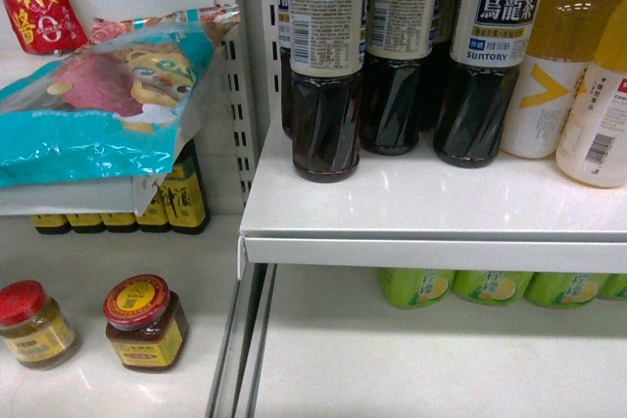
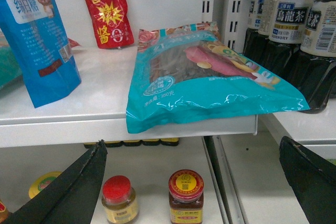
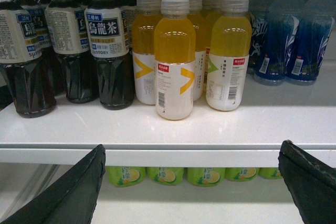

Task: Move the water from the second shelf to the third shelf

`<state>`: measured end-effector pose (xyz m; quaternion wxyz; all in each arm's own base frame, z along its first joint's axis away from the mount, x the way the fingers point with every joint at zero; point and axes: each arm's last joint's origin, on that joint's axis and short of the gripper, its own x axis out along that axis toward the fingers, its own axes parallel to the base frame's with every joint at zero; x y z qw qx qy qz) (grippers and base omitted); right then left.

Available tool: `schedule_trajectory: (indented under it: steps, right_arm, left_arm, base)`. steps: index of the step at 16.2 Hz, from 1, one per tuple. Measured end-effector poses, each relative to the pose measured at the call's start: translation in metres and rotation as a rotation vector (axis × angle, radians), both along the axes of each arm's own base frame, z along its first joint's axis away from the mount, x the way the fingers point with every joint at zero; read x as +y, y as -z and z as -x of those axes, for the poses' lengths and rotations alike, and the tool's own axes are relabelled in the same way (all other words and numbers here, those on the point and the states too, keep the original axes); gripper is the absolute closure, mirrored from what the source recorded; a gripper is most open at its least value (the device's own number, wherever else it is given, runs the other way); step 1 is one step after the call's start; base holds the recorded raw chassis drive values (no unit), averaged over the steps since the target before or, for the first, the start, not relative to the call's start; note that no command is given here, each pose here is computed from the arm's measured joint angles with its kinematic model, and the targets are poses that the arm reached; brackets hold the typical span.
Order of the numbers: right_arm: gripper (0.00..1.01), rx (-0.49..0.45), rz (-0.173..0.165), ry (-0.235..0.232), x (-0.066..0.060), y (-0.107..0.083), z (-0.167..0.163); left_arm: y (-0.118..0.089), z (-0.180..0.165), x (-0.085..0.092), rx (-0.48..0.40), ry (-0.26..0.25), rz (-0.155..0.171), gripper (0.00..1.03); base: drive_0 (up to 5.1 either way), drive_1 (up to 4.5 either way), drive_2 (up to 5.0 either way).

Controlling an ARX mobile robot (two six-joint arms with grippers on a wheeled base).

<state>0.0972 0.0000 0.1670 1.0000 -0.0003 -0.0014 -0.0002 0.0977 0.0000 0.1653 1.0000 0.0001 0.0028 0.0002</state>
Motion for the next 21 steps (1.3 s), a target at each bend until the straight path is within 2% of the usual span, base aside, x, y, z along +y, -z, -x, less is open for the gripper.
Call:
schedule_trajectory:
  steps: [21]
  right_arm:
    - [0.03,0.0,0.0,0.0,0.0,0.0,0.0]
  left_arm:
    - [0.0,0.0,0.0,0.0,0.0,0.0,0.05]
  base:
    - [0.0,0.0,0.0]
